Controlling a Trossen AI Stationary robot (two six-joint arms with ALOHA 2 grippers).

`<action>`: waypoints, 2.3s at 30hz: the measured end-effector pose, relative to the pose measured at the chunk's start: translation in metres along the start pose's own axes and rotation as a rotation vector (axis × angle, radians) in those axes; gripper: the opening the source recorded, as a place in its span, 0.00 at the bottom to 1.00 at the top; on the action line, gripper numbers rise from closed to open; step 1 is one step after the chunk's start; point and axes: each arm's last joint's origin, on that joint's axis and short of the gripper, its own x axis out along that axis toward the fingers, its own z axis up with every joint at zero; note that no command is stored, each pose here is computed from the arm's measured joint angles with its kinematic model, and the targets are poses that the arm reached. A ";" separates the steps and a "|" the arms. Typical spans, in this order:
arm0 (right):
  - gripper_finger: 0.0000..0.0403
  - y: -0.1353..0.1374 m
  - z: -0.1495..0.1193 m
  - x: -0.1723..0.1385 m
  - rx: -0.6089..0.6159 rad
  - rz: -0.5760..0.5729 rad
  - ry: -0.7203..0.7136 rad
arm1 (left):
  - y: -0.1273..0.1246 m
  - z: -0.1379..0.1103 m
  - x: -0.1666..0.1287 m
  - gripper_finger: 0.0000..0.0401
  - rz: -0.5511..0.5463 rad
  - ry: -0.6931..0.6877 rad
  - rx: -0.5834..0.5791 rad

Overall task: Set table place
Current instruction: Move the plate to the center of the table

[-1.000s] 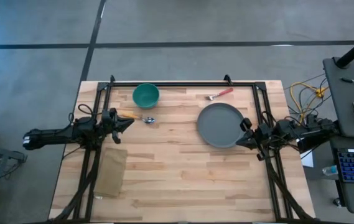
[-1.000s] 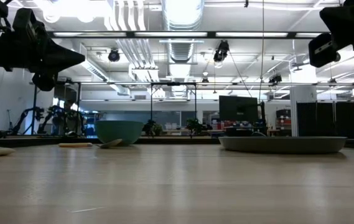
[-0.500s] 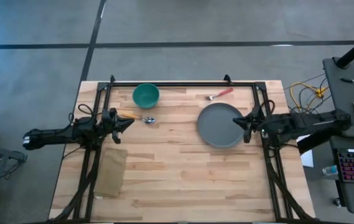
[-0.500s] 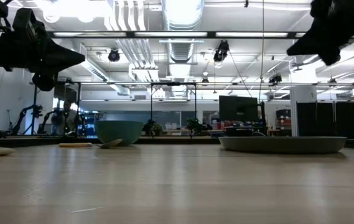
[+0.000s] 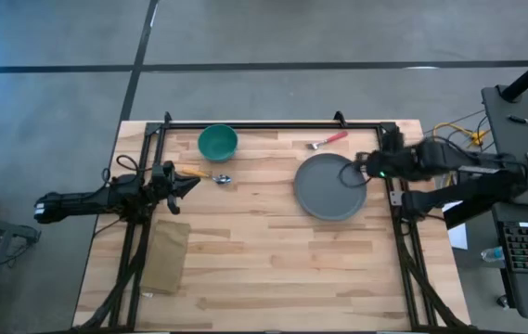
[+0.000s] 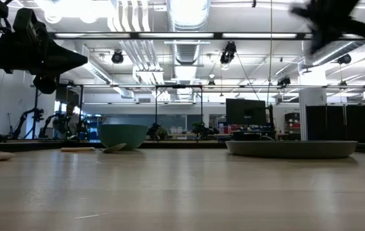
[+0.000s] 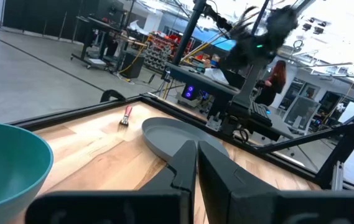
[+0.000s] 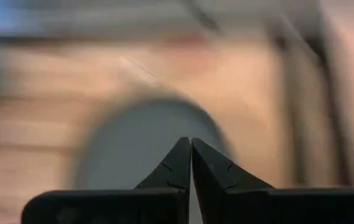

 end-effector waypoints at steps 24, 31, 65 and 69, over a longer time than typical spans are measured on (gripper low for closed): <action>0.02 0.027 0.032 0.020 -0.175 0.283 0.202 | -0.007 0.026 -0.005 0.00 -0.087 -0.271 -0.334; 0.02 0.037 0.037 0.020 -0.159 0.304 0.034 | -0.010 0.034 -0.008 0.00 -0.147 -0.344 -0.361; 0.44 0.034 0.092 0.221 -0.795 0.029 0.541 | -0.010 0.019 0.009 0.00 -0.097 -0.174 -0.442; 0.42 0.029 0.091 0.242 -0.810 0.016 0.598 | -0.009 0.019 0.010 0.00 -0.091 -0.168 -0.440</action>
